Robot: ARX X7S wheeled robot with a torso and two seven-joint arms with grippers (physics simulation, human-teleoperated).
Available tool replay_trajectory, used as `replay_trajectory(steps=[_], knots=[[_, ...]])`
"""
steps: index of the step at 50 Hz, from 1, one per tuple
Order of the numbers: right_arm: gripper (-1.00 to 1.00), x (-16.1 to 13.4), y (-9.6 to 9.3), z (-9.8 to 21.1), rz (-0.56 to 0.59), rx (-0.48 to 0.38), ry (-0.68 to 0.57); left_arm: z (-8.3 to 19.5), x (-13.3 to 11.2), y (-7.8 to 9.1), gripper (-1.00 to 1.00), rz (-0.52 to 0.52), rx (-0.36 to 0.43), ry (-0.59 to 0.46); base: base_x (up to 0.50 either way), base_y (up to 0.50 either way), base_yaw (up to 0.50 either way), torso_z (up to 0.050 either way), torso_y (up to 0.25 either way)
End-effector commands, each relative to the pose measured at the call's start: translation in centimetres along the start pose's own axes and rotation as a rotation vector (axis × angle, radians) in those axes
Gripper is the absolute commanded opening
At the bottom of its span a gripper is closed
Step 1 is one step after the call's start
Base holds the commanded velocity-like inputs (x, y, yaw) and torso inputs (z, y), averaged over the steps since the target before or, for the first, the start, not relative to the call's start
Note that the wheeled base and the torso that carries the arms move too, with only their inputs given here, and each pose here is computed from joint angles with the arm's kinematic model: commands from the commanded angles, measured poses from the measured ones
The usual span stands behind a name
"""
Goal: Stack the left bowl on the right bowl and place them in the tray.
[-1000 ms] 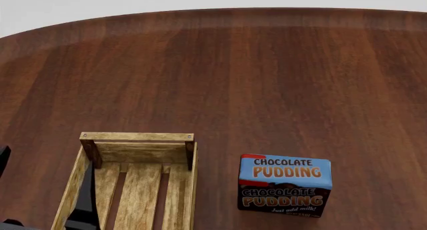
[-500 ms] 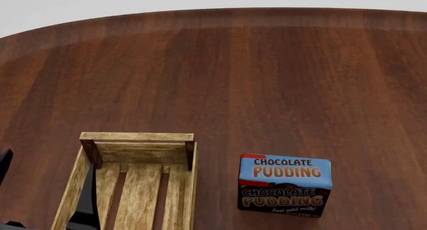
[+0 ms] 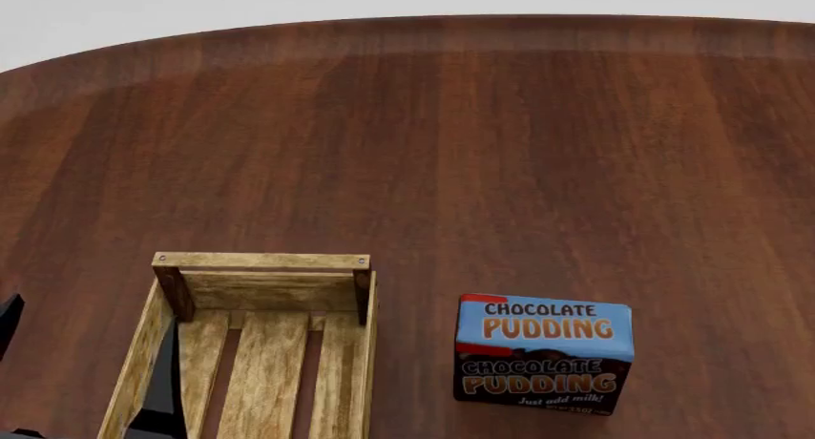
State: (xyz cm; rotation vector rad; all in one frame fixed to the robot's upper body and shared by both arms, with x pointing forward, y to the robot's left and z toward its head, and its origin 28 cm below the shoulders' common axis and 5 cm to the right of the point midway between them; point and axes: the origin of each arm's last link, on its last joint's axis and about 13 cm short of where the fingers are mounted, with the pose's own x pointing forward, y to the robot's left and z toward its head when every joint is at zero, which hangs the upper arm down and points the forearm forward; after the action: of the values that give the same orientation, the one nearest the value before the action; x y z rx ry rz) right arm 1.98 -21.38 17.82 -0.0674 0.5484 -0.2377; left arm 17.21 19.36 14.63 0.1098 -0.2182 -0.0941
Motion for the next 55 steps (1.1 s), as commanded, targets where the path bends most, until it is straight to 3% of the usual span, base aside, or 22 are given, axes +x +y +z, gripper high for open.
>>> replay_trajectory(steps=[1,24,55], knots=[[1.00,0.8,0.6,-0.2,0.020,0.000,0.018,-0.2,0.0,0.1,1.00,0.003,-0.003,0.004,0.00,0.00,0.00,0.000,0.000],[1.00,3.3,0.3,-2.9,0.018,0.074,0.051,0.0,0.3,-0.1,1.00,-0.007,0.001,0.000,0.00,0.00,0.00,0.000,0.000],[1.00,5.2,0.9,-2.1,0.031,0.131,0.061,-0.6,0.0,-0.1,1.00,-0.005,-0.002,0.012,0.00,0.00,0.00,0.000,0.000]])
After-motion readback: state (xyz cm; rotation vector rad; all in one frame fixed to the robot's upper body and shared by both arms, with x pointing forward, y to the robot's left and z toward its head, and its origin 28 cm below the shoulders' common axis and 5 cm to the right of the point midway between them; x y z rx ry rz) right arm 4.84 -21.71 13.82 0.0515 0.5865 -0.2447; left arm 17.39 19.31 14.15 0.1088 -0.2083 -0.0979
